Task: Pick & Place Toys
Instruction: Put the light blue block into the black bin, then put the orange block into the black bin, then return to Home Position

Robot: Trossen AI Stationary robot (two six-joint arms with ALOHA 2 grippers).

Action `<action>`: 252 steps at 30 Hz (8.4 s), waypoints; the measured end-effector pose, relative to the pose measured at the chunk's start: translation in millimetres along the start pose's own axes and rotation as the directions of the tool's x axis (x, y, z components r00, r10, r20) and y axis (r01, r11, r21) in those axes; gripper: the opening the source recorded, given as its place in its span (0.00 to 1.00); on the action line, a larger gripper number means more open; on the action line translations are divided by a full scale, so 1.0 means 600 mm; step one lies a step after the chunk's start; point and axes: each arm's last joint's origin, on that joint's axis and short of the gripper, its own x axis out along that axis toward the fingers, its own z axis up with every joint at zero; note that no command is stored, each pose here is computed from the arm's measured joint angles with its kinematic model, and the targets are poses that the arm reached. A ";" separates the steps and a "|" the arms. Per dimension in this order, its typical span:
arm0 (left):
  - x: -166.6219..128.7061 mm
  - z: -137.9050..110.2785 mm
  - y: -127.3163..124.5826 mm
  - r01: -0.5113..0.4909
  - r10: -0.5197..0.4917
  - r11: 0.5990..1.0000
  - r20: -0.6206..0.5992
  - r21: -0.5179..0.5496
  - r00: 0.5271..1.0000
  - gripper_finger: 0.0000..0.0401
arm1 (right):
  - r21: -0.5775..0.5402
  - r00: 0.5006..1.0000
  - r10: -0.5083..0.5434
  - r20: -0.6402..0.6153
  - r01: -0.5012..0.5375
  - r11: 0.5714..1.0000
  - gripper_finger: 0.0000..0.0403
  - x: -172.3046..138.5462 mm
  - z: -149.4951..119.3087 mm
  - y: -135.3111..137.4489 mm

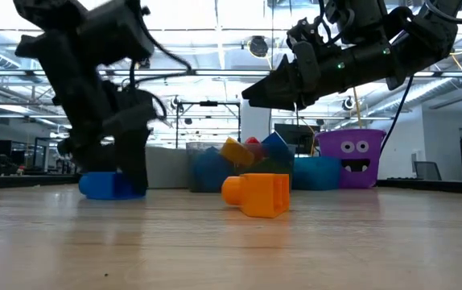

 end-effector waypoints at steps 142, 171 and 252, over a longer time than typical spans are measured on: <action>-0.163 0.114 0.047 0.283 -0.550 0.801 0.461 0.528 0.697 0.81 | -0.077 0.862 0.338 -0.378 -0.393 0.916 0.62 0.092 -0.072 0.185; -0.162 0.113 0.048 0.279 -0.546 0.801 0.454 0.529 0.704 0.81 | -0.068 0.765 0.549 -0.337 -0.601 0.796 0.52 0.171 -0.113 0.232; -0.237 -0.048 0.261 0.382 -0.702 0.706 0.521 0.596 0.485 0.81 | 0.150 0.940 0.291 0.178 -0.318 0.936 0.93 -0.348 0.051 -0.034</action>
